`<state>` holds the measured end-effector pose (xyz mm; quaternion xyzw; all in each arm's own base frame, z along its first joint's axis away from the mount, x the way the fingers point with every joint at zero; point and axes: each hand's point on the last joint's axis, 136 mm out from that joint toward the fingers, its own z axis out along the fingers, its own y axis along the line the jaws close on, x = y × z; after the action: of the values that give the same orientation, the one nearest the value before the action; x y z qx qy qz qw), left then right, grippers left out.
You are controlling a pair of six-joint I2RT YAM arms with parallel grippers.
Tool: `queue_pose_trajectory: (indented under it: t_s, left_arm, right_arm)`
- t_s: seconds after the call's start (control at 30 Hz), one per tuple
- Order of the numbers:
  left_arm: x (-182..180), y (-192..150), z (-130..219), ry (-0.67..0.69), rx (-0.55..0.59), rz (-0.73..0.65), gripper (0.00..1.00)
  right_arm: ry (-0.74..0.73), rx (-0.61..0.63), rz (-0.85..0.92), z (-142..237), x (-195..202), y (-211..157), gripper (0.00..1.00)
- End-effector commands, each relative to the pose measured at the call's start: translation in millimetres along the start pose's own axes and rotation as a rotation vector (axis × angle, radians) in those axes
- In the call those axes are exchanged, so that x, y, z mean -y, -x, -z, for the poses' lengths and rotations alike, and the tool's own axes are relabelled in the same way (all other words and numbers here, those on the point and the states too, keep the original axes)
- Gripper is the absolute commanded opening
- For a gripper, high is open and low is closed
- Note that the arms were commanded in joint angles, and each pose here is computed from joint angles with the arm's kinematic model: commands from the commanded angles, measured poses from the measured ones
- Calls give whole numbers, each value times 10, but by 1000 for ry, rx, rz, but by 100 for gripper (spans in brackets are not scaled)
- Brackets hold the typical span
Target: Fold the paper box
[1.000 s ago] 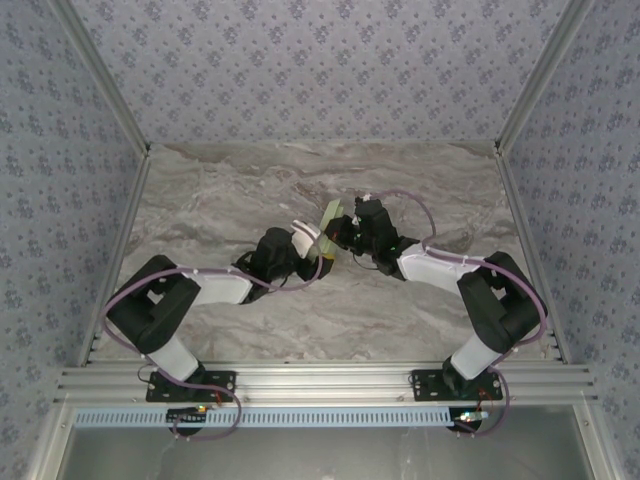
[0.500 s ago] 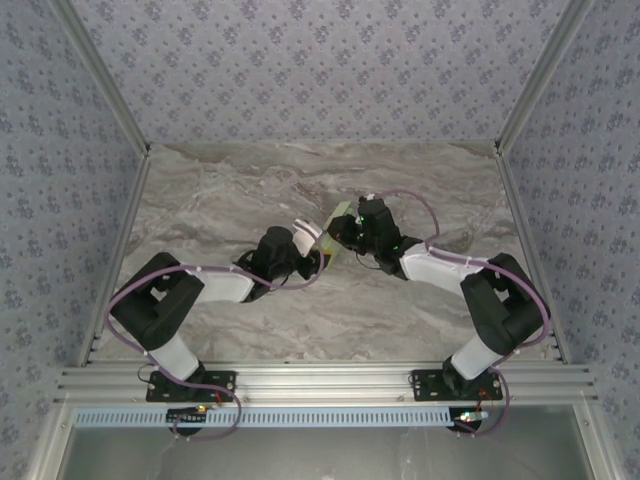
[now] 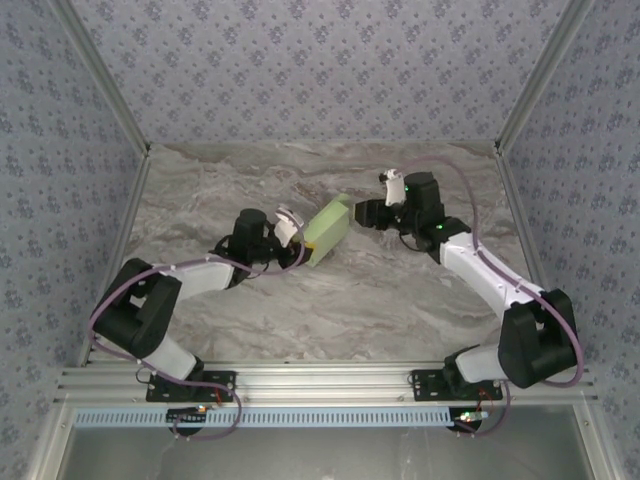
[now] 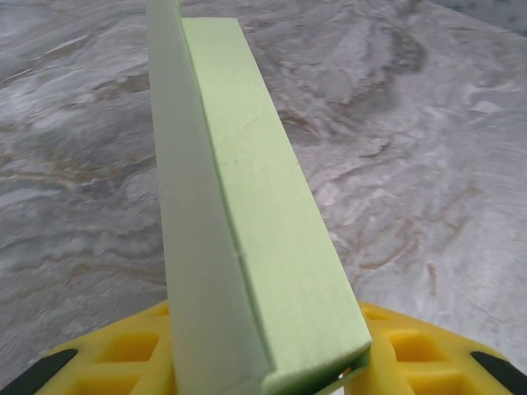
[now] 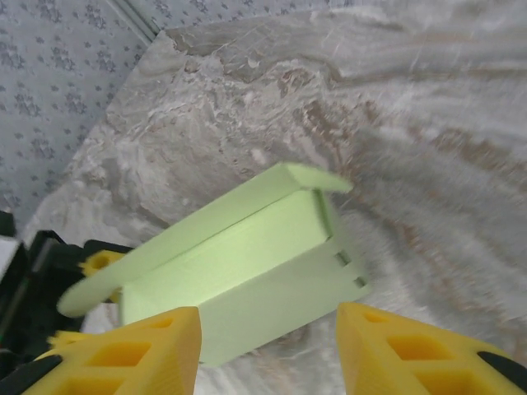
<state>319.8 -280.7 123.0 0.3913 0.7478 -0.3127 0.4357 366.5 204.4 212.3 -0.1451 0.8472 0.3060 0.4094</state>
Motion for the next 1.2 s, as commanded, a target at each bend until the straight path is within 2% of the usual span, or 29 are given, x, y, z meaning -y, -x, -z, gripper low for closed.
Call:
queue_pose_trajectory:
  t_s: [0.0, 0.07, 0.2, 0.4, 0.73, 0.77, 1.0, 1.17]
  left_arm:
    - [157, 196, 100, -167, 22, -70, 18]
    - [137, 159, 104, -181, -5, -92, 17]
    - [190, 113, 105, -218, -22, -150, 16]
    - [224, 79, 103, -246, -57, -158, 15]
    - [329, 53, 84, -276, -77, -184, 15]
    - [337, 46, 82, -278, -79, -183, 15]
    - [351, 50, 77, -279, -83, -189, 14]
    - [352, 60, 72, -277, -82, -192, 14]
  right_arm:
    - [64, -59, 251, 168, 57, -85, 48]
    - [71, -39, 323, 215, 121, -81, 48]
    - [111, -84, 513, 188, 47, -223, 48]
    - [117, -152, 649, 121, 102, -279, 48]
    - [252, -264, 690, -94, 88, -405, 48]
    - [266, -252, 708, -95, 51, -307, 47]
    - [335, -308, 698, -209, 36, -354, 37]
    - [337, -327, 700, -270, 73, -393, 34]
